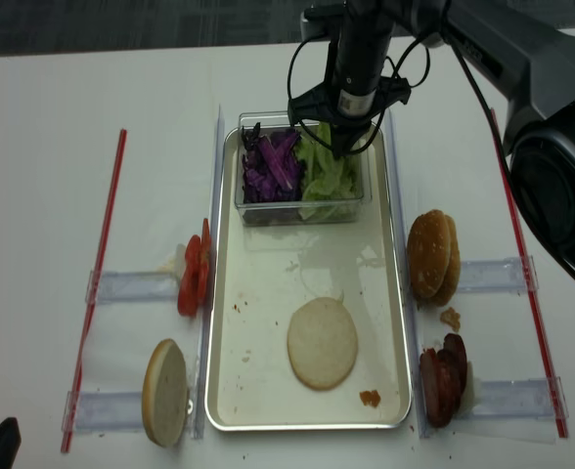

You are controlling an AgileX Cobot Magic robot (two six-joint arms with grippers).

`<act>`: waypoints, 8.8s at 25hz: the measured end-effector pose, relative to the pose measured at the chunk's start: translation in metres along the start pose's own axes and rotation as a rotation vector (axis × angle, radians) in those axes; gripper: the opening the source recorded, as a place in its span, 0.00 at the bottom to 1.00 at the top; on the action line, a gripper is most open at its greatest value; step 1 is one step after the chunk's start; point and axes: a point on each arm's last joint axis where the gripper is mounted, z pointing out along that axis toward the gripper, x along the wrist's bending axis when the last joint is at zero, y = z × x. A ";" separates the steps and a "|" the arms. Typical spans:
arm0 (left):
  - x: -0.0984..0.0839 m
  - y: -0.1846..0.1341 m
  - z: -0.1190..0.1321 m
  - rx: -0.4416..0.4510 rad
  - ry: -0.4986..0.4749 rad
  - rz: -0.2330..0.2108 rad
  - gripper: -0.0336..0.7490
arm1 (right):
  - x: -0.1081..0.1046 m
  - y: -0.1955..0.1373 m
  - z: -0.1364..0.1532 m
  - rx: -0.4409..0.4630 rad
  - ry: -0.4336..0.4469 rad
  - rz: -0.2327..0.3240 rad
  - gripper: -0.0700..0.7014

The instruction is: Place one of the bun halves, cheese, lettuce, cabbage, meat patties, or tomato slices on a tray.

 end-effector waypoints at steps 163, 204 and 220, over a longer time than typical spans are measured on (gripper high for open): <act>0.000 0.000 0.000 0.000 0.000 -0.001 0.55 | 0.075 -0.132 -0.038 0.160 0.043 -0.318 0.70; 0.000 0.000 0.000 0.000 0.000 -0.001 0.55 | -0.089 -0.071 -0.097 -0.047 -0.045 0.092 0.70; 0.000 0.000 0.000 0.000 0.000 -0.001 0.55 | -0.153 -0.077 -0.110 -0.068 -0.115 0.220 0.70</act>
